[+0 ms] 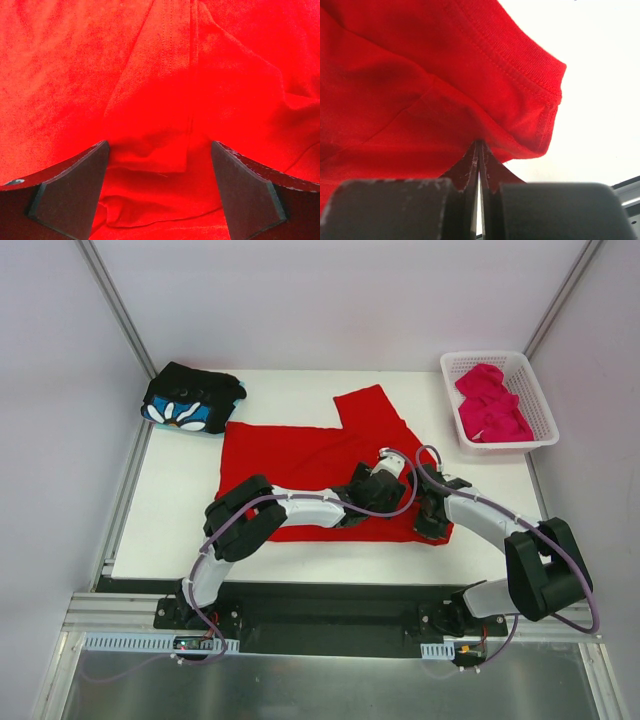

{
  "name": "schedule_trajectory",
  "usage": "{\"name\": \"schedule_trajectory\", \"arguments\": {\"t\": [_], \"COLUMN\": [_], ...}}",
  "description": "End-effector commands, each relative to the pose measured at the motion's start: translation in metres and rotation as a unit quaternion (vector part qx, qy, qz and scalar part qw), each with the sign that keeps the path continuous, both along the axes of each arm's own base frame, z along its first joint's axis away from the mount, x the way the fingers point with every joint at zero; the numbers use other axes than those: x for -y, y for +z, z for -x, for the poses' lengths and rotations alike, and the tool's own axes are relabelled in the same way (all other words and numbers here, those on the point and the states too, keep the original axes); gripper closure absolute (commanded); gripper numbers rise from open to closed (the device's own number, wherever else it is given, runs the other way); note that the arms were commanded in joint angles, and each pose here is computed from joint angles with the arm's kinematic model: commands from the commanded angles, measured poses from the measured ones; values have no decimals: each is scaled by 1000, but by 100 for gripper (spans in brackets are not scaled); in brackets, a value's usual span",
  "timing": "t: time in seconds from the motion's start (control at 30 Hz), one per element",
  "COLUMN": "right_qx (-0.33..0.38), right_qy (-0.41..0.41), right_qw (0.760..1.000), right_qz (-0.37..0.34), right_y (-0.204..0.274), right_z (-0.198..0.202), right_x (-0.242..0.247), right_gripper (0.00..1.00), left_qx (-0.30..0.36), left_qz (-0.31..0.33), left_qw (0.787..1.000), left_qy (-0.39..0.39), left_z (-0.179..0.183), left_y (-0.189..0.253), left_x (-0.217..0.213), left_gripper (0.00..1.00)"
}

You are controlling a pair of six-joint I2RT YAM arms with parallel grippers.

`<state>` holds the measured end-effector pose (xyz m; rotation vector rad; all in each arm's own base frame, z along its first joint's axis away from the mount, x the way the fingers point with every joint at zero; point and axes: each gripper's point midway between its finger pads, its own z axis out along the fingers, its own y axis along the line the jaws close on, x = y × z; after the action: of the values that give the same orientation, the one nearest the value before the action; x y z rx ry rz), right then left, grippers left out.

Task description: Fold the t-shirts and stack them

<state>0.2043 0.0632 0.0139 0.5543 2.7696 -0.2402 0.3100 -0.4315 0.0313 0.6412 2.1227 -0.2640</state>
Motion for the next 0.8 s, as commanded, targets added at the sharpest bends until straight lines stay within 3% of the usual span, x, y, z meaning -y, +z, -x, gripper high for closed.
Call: {"name": "schedule_trajectory", "arguments": {"t": [0.0, 0.43, 0.77], "right_qx": [-61, -61, -68], "right_qy": [-1, 1, 0], "right_qw": [998, 998, 998], "right_qz": [7, 1, -1], "right_y": [-11, -11, -16], "right_z": [27, 30, 36], "right_x": [7, 9, 13], "right_gripper": [99, 99, 99], "left_qx": [8, 41, 48], "left_qz": [9, -47, -45], "left_qw": [1000, 998, 997], "left_qy": [1, 25, 44], "left_z": [-2, -25, -52], "left_y": [7, 4, 5], "left_x": [3, -30, -53], "left_gripper": [18, 17, 17]}}
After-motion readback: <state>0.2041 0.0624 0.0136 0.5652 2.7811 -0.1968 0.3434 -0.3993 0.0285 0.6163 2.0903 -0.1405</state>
